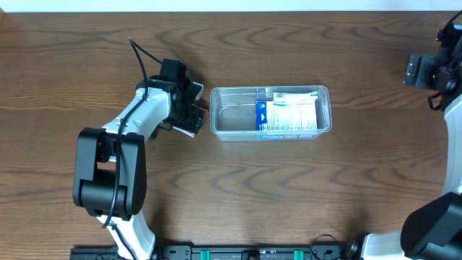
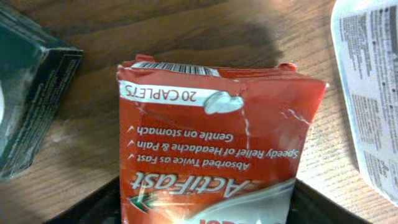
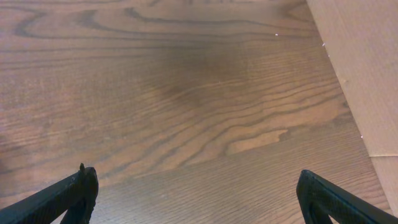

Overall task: Pack container
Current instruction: 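Reach the left gripper to the red Panadol packet and grasp it, then carry the red packet with the left gripper over the container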

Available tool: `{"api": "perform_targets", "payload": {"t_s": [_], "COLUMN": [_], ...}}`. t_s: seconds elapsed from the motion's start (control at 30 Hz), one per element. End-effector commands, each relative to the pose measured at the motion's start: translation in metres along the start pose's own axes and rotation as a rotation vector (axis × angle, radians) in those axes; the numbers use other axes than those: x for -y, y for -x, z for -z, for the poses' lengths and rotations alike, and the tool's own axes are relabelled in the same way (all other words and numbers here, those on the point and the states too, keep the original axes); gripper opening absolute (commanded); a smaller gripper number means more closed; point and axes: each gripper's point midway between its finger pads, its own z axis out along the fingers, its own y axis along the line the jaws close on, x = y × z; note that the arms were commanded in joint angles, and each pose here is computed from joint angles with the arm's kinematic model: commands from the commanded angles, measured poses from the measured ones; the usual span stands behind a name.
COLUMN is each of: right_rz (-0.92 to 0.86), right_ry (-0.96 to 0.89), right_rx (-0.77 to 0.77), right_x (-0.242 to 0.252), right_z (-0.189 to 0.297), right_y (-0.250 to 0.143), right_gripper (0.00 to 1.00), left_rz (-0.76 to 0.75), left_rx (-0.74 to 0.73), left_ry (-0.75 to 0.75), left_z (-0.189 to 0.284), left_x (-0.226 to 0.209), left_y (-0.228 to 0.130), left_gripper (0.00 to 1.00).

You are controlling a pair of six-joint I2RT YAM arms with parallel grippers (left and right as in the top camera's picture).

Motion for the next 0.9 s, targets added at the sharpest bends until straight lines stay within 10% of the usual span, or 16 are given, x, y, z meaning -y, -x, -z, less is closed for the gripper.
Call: {"api": "perform_targets", "payload": {"t_s": [0.0, 0.87], "right_rz": [-0.018, -0.018], "right_ry": [-0.01, -0.01], "right_rx": [0.005, 0.005], "right_x": [0.003, 0.003], "right_z": [0.001, 0.001], "right_y": [0.002, 0.002], "right_gripper": [0.99, 0.99], "left_rz": [-0.009, 0.197], "left_rx": [0.003, 0.186], "left_ry": [0.005, 0.025], "left_z": [-0.001, 0.122], "left_x": [-0.001, 0.013], "left_y": [0.003, 0.004], "left_gripper": [0.62, 0.62]}}
